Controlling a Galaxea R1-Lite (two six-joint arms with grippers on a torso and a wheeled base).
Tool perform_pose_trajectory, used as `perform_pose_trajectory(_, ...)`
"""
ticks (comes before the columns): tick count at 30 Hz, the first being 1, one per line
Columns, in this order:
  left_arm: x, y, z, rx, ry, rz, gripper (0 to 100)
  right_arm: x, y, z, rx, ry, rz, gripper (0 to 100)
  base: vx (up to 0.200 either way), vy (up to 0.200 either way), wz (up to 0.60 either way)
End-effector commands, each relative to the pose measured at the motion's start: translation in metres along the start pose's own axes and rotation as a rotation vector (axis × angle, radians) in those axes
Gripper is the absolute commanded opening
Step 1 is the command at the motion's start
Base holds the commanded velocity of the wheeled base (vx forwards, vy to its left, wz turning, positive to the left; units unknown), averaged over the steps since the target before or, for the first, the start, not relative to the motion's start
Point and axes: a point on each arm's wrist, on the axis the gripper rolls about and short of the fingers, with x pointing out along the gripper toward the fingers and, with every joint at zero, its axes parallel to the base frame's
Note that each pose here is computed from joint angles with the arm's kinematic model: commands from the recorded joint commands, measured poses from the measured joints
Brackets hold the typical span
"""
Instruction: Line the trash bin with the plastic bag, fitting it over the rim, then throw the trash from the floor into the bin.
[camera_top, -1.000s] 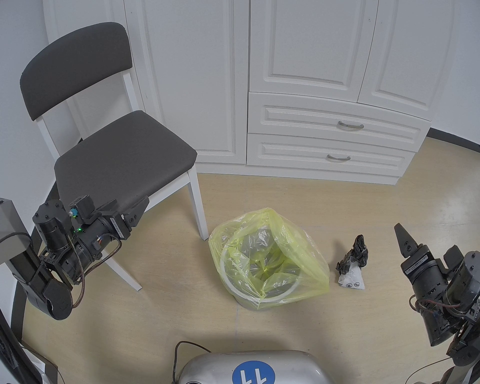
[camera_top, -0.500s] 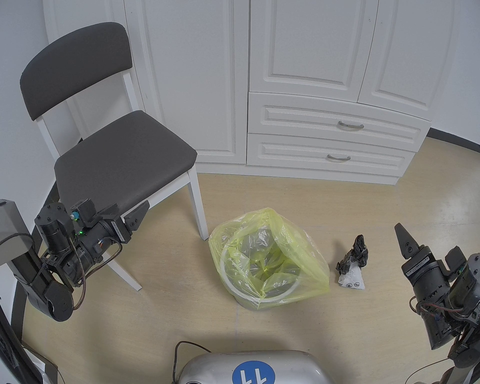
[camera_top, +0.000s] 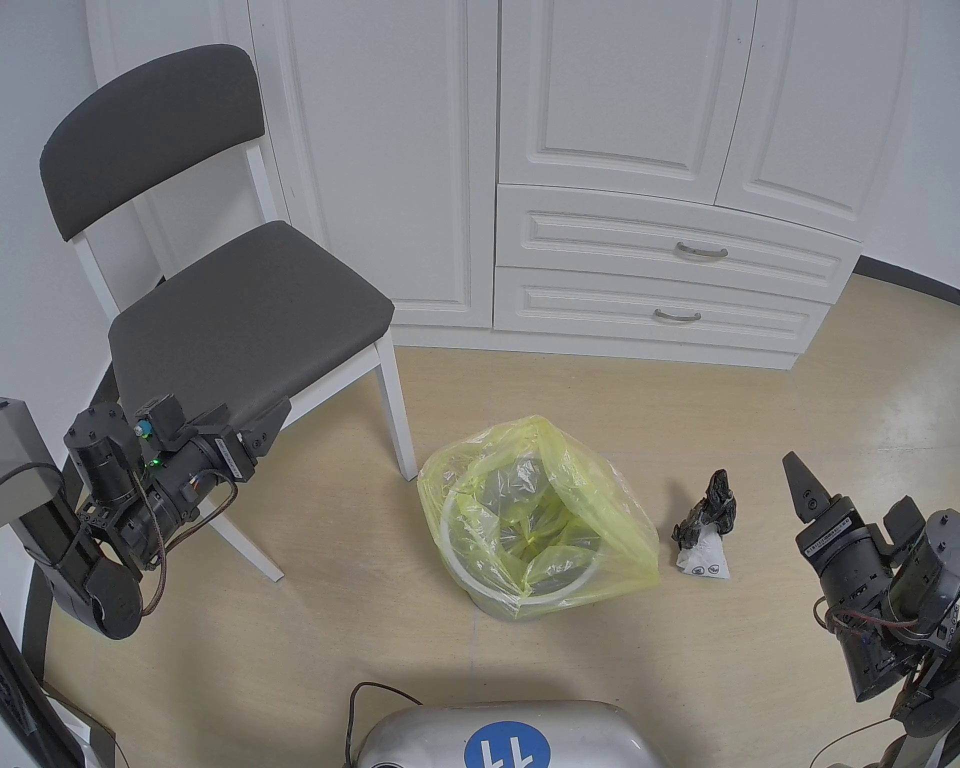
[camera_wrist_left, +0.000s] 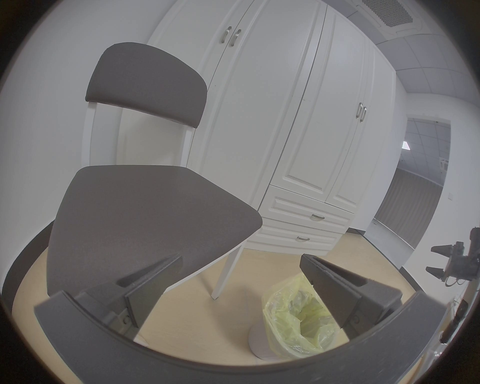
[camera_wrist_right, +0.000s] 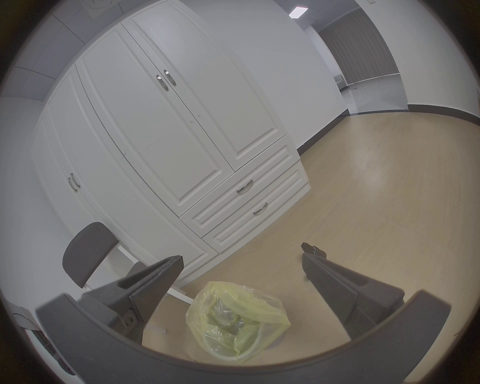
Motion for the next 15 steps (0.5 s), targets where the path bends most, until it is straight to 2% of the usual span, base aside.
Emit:
perform_pose_trajectory(1,-0.001,0.004,0.002,0.001,-0.006,0.015,100,0.0,0.0,-0.001,-0.003,0.005,0.001,100,0.0,0.0,0.0)
perform_pose_trajectory(8,0.001,0.006,0.001,0.002,-0.004,0.015,100,-0.01,0.007,-0.014,-0.026,0.047,0.022,100,0.0,0.0,0.0)
perform_pose_trajectory(15,0.001,0.005,0.003,0.009,-0.012,0.011,100,-0.016,0.003,-0.01,-0.028,0.044,0.028,100,0.0,0.0,0.0)
